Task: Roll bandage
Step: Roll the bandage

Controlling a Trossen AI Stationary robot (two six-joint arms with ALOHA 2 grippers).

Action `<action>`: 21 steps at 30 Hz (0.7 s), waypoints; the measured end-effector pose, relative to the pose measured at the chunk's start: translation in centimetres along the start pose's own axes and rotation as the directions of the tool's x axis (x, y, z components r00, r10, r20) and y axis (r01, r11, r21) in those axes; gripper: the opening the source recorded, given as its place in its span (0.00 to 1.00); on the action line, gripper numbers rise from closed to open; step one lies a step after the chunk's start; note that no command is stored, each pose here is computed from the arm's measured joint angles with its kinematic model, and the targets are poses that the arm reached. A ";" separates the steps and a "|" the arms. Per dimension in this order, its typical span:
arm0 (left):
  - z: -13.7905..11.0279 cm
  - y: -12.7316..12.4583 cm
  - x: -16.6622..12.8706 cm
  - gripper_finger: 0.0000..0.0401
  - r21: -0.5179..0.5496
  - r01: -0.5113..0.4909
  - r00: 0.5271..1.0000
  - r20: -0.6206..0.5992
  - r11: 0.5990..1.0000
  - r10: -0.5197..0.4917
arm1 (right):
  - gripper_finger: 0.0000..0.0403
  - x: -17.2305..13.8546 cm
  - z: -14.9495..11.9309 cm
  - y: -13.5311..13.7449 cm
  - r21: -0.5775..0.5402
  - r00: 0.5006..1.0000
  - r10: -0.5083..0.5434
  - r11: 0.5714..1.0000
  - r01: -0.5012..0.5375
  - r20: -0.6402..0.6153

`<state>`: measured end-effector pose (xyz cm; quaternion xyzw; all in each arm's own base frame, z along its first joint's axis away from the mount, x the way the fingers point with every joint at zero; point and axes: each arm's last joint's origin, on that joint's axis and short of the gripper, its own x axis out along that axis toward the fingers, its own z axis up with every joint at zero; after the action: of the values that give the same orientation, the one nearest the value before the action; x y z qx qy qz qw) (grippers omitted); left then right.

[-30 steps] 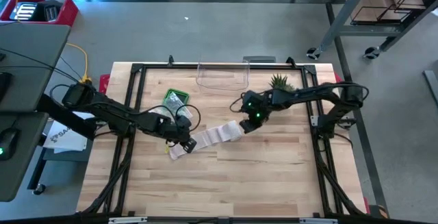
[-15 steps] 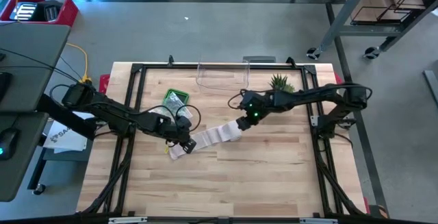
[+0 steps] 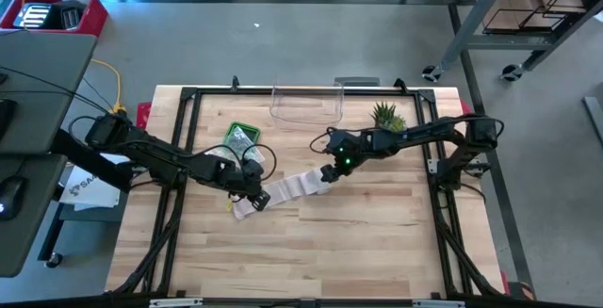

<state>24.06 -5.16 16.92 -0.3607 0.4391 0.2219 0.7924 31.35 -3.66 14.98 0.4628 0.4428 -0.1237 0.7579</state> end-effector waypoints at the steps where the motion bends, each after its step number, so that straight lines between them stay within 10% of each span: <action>1: 0.0 0.0 0.0 0.00 0.000 -0.003 1.000 0.006 1.000 0.003 | 0.59 0.2 -0.1 0.0 -0.002 1.000 -0.009 1.000 0.009 0.000; 14: 0.1 0.0 -0.1 0.00 0.004 -0.001 1.000 0.021 1.000 0.001 | 0.56 2.5 -0.1 -0.4 0.097 1.000 0.003 0.995 -0.004 0.006; 21: -0.2 0.4 -0.2 0.00 0.043 -0.054 0.999 0.005 0.998 0.054 | 0.26 2.9 -0.4 -0.2 0.157 0.999 -0.025 0.987 0.021 0.020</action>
<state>23.58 -5.00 16.87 -0.3313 0.4518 0.2345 0.7945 32.66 -2.79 12.51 0.5146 0.4284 -0.1721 0.7225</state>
